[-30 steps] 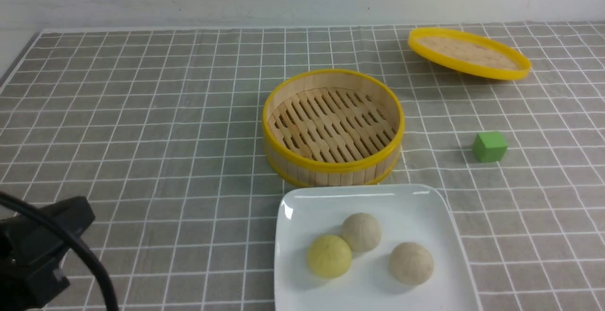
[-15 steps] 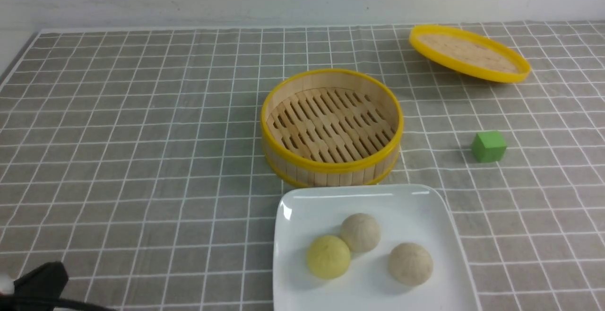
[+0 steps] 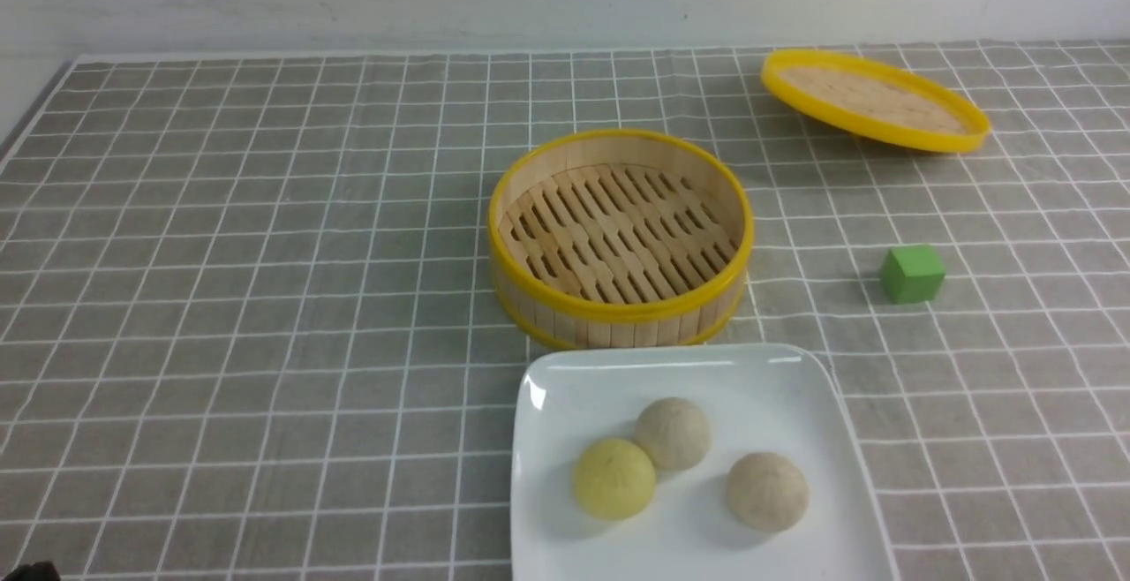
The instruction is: Put the steamed buns into the plate on the grey tablecloth.
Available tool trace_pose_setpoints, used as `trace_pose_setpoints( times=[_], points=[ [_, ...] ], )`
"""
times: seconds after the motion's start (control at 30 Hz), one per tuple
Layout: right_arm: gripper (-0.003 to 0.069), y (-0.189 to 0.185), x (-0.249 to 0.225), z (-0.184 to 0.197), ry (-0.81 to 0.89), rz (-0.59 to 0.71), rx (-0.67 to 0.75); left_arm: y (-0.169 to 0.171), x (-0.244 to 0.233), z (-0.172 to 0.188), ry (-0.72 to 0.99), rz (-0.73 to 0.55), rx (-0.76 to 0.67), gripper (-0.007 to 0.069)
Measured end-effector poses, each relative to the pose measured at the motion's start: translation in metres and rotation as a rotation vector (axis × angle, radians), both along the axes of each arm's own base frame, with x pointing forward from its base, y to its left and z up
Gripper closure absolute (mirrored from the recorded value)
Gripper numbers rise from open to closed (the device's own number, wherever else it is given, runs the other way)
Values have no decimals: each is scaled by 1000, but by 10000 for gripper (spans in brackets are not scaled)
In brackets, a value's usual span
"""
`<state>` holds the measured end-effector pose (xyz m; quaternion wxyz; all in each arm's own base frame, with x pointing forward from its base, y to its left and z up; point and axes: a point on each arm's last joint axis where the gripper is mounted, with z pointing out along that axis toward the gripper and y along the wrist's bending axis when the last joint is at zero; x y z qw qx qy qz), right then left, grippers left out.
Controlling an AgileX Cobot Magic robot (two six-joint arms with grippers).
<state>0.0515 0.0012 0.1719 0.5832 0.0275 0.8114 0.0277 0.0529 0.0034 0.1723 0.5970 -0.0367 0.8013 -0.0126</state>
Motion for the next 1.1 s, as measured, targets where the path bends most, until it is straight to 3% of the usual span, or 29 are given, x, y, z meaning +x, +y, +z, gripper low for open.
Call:
trace_pose_setpoints(
  times=[0.13,0.43,1.1],
  points=[
    [520,0,0,0,0,0,0,-2,0,0,2,-33,5,553],
    [510,0,0,0,0,0,0,3,0,0,2,45,5,547],
    [488,0,0,0,0,0,0,3,0,0,3,51,12,531]
  ],
)
